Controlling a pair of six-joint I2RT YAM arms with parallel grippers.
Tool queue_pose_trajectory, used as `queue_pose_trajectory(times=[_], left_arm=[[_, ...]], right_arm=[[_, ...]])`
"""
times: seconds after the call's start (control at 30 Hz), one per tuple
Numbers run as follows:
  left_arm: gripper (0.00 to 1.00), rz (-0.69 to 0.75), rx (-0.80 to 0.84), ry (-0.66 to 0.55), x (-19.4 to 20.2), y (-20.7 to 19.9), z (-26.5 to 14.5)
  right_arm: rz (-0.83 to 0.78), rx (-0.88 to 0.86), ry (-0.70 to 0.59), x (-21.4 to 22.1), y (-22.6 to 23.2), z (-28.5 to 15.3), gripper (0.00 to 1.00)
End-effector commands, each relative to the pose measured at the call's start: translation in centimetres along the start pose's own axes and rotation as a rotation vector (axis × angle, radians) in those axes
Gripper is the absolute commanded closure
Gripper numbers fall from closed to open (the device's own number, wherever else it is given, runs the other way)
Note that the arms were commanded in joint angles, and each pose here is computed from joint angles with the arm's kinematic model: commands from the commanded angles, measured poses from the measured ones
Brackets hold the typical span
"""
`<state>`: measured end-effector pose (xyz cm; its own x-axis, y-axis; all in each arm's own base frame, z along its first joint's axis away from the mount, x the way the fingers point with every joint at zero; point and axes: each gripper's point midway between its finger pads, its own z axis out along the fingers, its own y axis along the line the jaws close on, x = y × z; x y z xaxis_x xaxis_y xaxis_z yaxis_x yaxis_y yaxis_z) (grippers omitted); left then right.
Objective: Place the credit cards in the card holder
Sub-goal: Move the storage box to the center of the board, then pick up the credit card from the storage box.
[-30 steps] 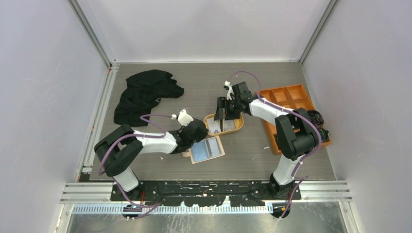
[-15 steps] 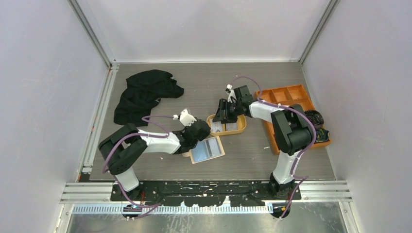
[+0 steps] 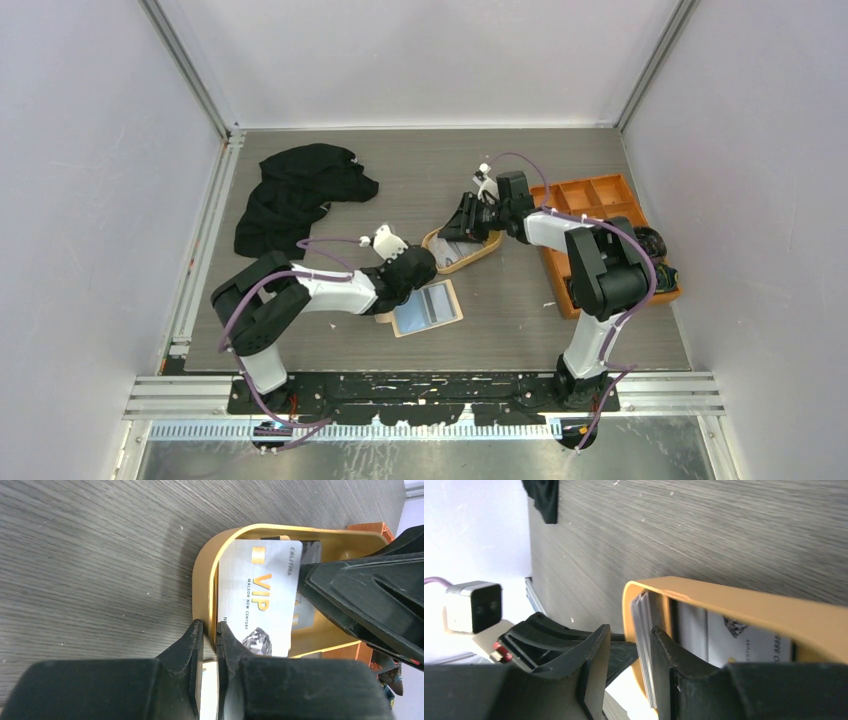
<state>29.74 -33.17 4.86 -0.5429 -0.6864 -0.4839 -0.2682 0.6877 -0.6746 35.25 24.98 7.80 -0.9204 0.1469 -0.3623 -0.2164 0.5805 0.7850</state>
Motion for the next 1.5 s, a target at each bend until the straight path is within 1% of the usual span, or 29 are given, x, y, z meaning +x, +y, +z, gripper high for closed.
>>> queue_pose_trajectory(times=[0.0, 0.1, 0.2, 0.4, 0.47, 0.7, 0.87, 0.97, 1.1, 1.17, 1.23, 1.3, 1.47], left_arm=[[1.00, -0.006, 0.030, 0.043, 1.3, -1.5, 0.1], [1.00, 0.002, 0.024, 0.039, 1.2, -1.6, 0.2], [1.00, 0.008, 0.020, 0.036, 1.1, -1.7, 0.3], [1.00, 0.020, 0.016, 0.031, 0.6, -2.2, 0.5], [1.00, 0.026, 0.012, 0.029, 0.5, -2.3, 0.7], [1.00, 0.027, 0.003, 0.025, 0.2, -2.5, 1.3], [1.00, 0.016, 0.004, 0.015, -0.3, -3.2, 1.7], [0.99, 0.025, 0.015, 0.029, 0.0, -3.7, 1.9], [0.86, 0.030, 0.034, 0.030, -0.2, -3.8, 1.5], [0.74, 0.035, 0.041, 0.023, -0.6, -3.9, 1.2], [0.69, 0.040, 0.051, 0.014, -1.1, -4.2, 0.6], [0.67, 0.048, 0.062, 0.006, -1.6, -4.4, 0.1], [0.66, 0.084, 0.082, -0.016, -2.9, -4.2, -1.6]], right_arm=[[-0.026, -0.120, 0.042, 0.5, 3.5, -0.4, 0.61], [-0.024, -0.042, 0.075, 0.8, 2.0, -0.2, 0.66], [-0.025, 0.023, 0.095, 1.1, 0.7, -0.1, 0.65], [-0.070, 0.201, 0.093, 0.7, -2.1, -0.6, 0.57], [-0.078, 0.225, 0.100, 0.7, -2.4, -0.8, 0.55], [-0.083, 0.249, 0.143, 1.1, -3.2, -0.9, 0.55], [-0.004, 0.157, 0.185, 1.5, -2.6, -0.6, 0.55], [0.048, 0.111, 0.186, 0.9, -2.7, -1.2, 0.56], [0.058, 0.079, 0.179, 0.4, -2.5, -1.9, 0.58], [0.058, 0.072, 0.181, 0.2, -2.4, -2.2, 0.58], [0.058, 0.074, 0.178, 0.1, -2.6, -2.4, 0.59], [0.062, 0.079, 0.175, -0.1, -2.9, -2.6, 0.59], [0.074, 0.063, 0.166, -0.5, -2.9, -3.2, 0.59]])
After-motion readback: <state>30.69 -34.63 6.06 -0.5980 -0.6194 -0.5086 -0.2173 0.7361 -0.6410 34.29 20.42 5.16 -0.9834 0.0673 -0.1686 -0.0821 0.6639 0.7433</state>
